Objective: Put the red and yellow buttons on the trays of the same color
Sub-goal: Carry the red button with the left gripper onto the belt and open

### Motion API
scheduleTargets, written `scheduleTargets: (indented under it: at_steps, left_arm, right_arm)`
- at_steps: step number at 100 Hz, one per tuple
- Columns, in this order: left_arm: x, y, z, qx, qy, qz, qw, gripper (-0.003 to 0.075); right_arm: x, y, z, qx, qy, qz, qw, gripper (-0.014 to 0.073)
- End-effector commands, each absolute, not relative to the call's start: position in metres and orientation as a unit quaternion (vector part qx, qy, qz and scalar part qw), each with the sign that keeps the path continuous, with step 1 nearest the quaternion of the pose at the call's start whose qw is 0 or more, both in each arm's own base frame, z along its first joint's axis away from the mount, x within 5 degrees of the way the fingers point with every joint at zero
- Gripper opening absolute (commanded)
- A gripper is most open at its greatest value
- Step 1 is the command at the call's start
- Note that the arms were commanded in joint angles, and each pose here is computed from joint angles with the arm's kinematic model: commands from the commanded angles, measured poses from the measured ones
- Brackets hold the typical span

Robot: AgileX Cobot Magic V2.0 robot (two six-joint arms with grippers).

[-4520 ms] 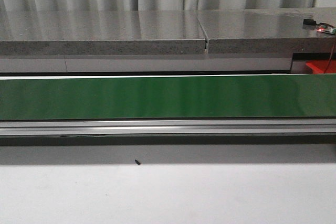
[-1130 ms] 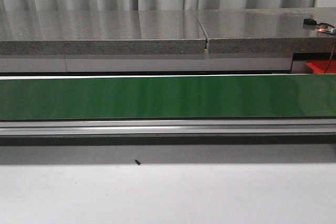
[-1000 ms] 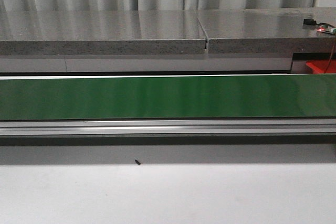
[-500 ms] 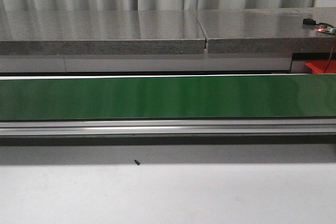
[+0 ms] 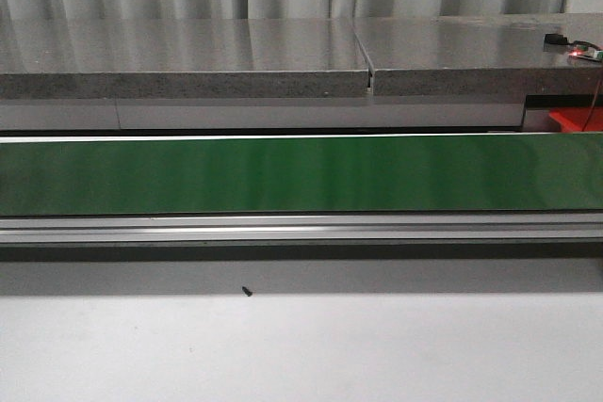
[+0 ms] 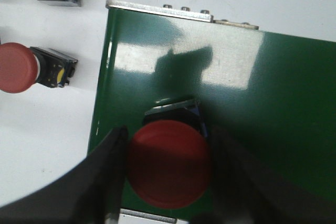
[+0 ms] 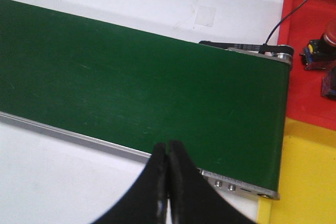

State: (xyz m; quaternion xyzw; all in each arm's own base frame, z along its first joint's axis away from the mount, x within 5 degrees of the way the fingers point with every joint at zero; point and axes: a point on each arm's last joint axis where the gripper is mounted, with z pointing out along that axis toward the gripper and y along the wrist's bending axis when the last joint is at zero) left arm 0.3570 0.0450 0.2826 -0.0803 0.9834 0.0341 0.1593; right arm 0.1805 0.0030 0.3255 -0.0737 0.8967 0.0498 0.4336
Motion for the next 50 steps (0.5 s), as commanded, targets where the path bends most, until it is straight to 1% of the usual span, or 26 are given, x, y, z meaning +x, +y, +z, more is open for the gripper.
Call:
scheduleTargets:
  at_steps: [1, 8, 15, 18, 25, 33, 36, 38, 44, 50]
  left_arm:
    - [0.3573, 0.0427, 0.3026, -0.076, 0.977, 0.039, 0.195, 0.0064]
    - [0.3572, 0.0427, 0.3026, -0.076, 0.977, 0.039, 0.195, 0.0071]
    - [0.3571, 0.0427, 0.3026, -0.075, 0.977, 0.039, 0.194, 0.0113]
    - [0.3568, 0.0427, 0.3029, -0.075, 0.978, 0.039, 0.192, 0.0142]
    - [0.3560, 0.0424, 0.3026, -0.068, 0.979, 0.039, 0.187, 0.0239]
    - [0.3538, 0.0406, 0.3040, -0.064, 0.981, 0.034, 0.182, 0.0393]
    - [0.3536, 0.0398, 0.3039, -0.061, 0.981, 0.034, 0.180, 0.0424]
    - [0.3529, 0.0389, 0.3046, -0.059, 0.982, 0.034, 0.179, 0.0460]
    - [0.3519, 0.0376, 0.3069, -0.057, 0.982, 0.033, 0.179, 0.0507]
    - [0.3509, 0.0359, 0.3117, -0.056, 0.981, 0.032, 0.183, 0.0521]
  right_arm:
    - [0.1813, 0.0025, 0.3403, -0.069, 0.877, 0.044, 0.473, -0.0069]
    - [0.1813, 0.0025, 0.3403, -0.069, 0.877, 0.044, 0.473, -0.0069]
    - [0.1813, 0.0025, 0.3403, -0.069, 0.877, 0.044, 0.473, -0.0069]
    - [0.1813, 0.0025, 0.3403, -0.069, 0.877, 0.044, 0.473, -0.0069]
    - [0.1813, 0.0025, 0.3403, -0.069, 0.877, 0.044, 0.473, -0.0069]
    - [0.1813, 0.0025, 0.3403, -0.069, 0.877, 0.044, 0.473, -0.0069]
    - [0.1813, 0.0025, 0.3403, -0.069, 0.877, 0.044, 0.473, -0.0069]
    - [0.1813, 0.0025, 0.3403, -0.069, 0.877, 0.044, 0.473, -0.0069]
    - [0.1813, 0.0025, 0.3403, -0.069, 0.877, 0.044, 0.473, -0.0069]
    - [0.1813, 0.0025, 0.3403, -0.069, 0.877, 0.044, 0.473, -0.0069]
